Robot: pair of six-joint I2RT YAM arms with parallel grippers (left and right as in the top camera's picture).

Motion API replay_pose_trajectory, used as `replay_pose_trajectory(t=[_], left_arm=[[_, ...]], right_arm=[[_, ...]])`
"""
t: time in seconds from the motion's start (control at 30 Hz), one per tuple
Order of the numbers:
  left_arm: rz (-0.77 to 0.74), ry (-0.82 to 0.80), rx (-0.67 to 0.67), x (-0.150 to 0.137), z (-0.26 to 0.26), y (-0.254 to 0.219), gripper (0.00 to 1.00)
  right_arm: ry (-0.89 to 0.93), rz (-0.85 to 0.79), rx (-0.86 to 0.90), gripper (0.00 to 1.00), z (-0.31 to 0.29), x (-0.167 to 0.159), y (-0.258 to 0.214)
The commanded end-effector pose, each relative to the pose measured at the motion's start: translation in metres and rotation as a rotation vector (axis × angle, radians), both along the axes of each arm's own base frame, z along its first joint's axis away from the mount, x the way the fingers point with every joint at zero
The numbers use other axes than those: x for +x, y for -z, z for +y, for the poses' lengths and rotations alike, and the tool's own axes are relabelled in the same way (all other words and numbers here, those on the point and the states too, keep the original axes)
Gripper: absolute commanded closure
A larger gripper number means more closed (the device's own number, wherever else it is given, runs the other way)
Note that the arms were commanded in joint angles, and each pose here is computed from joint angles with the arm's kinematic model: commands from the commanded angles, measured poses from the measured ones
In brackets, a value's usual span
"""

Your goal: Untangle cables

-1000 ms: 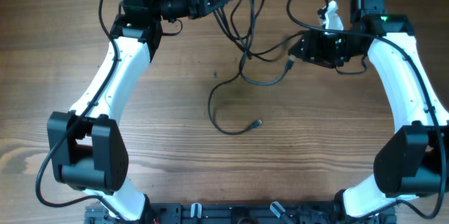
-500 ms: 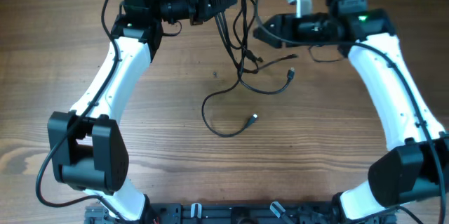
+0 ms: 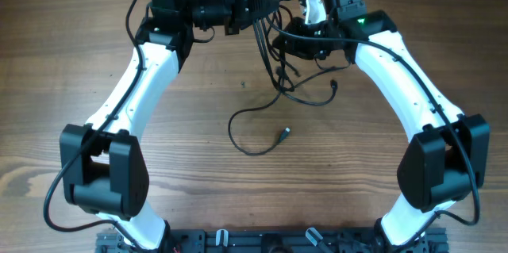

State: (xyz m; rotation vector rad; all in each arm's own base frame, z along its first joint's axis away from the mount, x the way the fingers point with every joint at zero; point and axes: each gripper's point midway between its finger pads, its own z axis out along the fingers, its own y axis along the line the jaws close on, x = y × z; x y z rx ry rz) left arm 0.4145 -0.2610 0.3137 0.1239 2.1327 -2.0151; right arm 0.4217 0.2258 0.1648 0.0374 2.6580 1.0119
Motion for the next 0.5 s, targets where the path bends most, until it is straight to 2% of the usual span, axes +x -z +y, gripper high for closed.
replay_pose_trajectory(t=[0.0,0.07,0.17,0.23,0.3,0.4,0.47], left_arm=[[-0.097,0.018,-0.006,-0.003,0.003,-0.012,0.96],[-0.161,0.009,0.015,0.000,0.007,-0.006,0.96],[-0.129,-0.085,0.121,0.014,0.022,0.028,0.96],[-0.036,-0.208,0.282,0.026,0.039,0.070,0.96],[0.051,-0.344,0.542,0.031,0.068,0.122,0.96],[0.115,-0.405,0.718,0.024,0.089,0.152,0.96],[0.126,-0.397,0.775,0.018,0.094,0.161,0.96]], right_arm=[[0.124,0.027,-0.086,0.96,-0.035,0.016,0.020],[0.160,0.014,-0.083,0.96,-0.052,0.021,0.011],[0.205,-0.032,-0.086,0.96,-0.091,0.024,-0.012],[0.198,-0.072,-0.089,0.96,-0.105,0.020,-0.027],[0.176,-0.110,-0.098,0.96,-0.115,0.011,-0.043],[0.152,-0.147,-0.123,0.96,-0.122,0.002,-0.055],[0.145,-0.178,-0.128,0.96,-0.125,-0.002,-0.066]])
